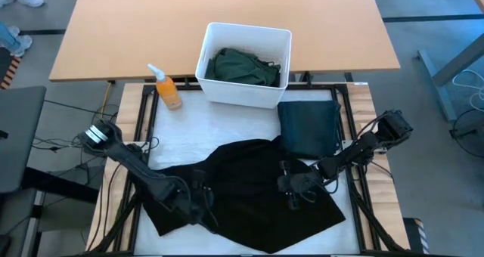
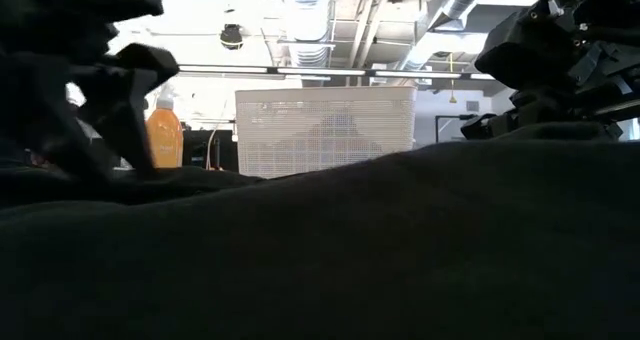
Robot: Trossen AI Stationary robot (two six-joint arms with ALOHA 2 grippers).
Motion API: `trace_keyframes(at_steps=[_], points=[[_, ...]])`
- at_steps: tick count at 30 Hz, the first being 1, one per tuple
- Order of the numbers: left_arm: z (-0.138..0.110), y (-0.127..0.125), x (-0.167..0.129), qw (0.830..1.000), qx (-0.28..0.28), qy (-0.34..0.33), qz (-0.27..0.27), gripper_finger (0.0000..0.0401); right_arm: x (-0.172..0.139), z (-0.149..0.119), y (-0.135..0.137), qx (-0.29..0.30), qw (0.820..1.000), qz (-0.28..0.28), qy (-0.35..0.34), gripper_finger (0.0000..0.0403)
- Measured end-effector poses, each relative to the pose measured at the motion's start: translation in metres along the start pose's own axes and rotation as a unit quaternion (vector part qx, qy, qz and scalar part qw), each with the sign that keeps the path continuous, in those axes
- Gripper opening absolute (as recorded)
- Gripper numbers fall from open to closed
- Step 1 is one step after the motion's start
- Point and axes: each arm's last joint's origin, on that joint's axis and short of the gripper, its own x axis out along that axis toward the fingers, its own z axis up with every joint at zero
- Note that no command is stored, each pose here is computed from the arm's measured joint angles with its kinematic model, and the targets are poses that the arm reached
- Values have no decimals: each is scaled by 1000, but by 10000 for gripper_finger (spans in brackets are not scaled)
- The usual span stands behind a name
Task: Fold laundry
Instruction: Fold the black t-shirt
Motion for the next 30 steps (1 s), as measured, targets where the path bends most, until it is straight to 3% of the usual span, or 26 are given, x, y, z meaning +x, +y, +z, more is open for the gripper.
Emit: trace_keyframes(at_steps=[12, 17, 21, 26, 30], points=[[-19, 3, 0, 995, 21, 93, 23, 174, 1, 1, -5, 7, 1000, -8, -1, 22], [-20, 4, -1, 994, 30, 99, 26, 163, 2, 2, -9, 10, 1000, -12, -1, 22], [-20, 5, 0, 994, 29, 97, 34, 115, 2, 3, -9, 13, 1000, -6, -3, 22], [-19, 7, 1, 994, 24, 101, 30, 22, 2, 17, -4, 18, 999, 35, -27, 22], [-12, 7, -4, 993, 28, 110, 20, 5, 3, 34, 1, 7, 997, 70, -37, 22]])
